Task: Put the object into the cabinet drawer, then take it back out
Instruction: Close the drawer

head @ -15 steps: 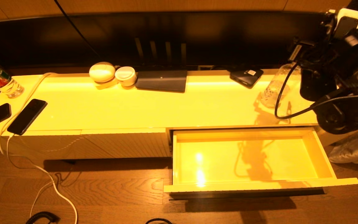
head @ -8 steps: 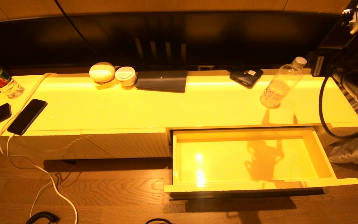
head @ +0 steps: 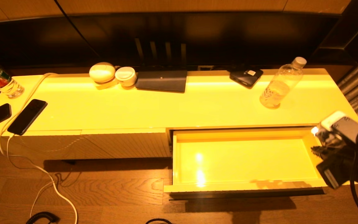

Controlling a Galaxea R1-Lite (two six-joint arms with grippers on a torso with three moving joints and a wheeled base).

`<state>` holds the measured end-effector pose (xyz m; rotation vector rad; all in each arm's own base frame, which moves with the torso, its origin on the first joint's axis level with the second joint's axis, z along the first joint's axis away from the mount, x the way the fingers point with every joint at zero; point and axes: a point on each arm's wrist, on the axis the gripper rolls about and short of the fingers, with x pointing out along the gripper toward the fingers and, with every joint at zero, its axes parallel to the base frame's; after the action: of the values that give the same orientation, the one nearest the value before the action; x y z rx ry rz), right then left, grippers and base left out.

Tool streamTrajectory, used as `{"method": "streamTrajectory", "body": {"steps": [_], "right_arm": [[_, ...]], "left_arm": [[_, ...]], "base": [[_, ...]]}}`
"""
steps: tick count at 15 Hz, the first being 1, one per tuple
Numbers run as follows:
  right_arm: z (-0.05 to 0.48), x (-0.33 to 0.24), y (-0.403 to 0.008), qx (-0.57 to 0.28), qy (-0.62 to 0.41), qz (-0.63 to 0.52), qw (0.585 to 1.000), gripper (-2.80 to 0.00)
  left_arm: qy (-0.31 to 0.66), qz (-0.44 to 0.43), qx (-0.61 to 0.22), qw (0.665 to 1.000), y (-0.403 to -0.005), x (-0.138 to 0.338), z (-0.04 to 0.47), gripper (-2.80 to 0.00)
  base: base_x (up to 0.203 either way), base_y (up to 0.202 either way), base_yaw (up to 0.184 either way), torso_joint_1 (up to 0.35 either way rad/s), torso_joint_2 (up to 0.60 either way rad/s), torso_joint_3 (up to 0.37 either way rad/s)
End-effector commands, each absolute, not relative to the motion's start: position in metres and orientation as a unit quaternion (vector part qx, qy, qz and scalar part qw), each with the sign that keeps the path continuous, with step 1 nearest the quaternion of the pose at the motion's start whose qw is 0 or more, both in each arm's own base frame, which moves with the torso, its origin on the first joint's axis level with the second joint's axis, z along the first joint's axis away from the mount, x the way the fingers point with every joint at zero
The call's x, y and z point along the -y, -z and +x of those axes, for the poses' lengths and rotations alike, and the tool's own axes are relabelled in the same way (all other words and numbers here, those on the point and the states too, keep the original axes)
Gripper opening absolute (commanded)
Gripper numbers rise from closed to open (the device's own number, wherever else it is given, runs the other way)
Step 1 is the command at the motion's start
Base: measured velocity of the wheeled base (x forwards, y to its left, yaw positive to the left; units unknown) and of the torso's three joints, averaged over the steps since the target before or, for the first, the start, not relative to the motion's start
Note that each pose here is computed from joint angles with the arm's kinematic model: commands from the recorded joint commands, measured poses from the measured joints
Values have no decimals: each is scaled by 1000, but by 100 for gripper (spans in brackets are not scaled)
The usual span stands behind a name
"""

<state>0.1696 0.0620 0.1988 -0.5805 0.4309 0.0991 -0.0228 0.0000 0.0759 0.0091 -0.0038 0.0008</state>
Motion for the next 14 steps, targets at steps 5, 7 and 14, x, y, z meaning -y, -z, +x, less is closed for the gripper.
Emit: {"method": "streamTrajectory", "body": {"steps": [5, 7, 14], "right_arm": [[107, -61, -149, -190, -282, -412, 845, -280], [99, -60, -145, -174, -310, -422, 834, -280], [64, -51, -116, -252, -425, -483, 723, -280]], "left_arm": [[-1, 5, 2, 1000, -76, 0, -23, -280], [0, 5, 1, 1000, -75, 0, -23, -280], [0, 5, 2, 1000, -76, 0, -23, -280]], "base": [[0, 0, 0, 0, 0, 0], [0, 0, 0, 0, 0, 0], [0, 0, 0, 0, 0, 0]]}}
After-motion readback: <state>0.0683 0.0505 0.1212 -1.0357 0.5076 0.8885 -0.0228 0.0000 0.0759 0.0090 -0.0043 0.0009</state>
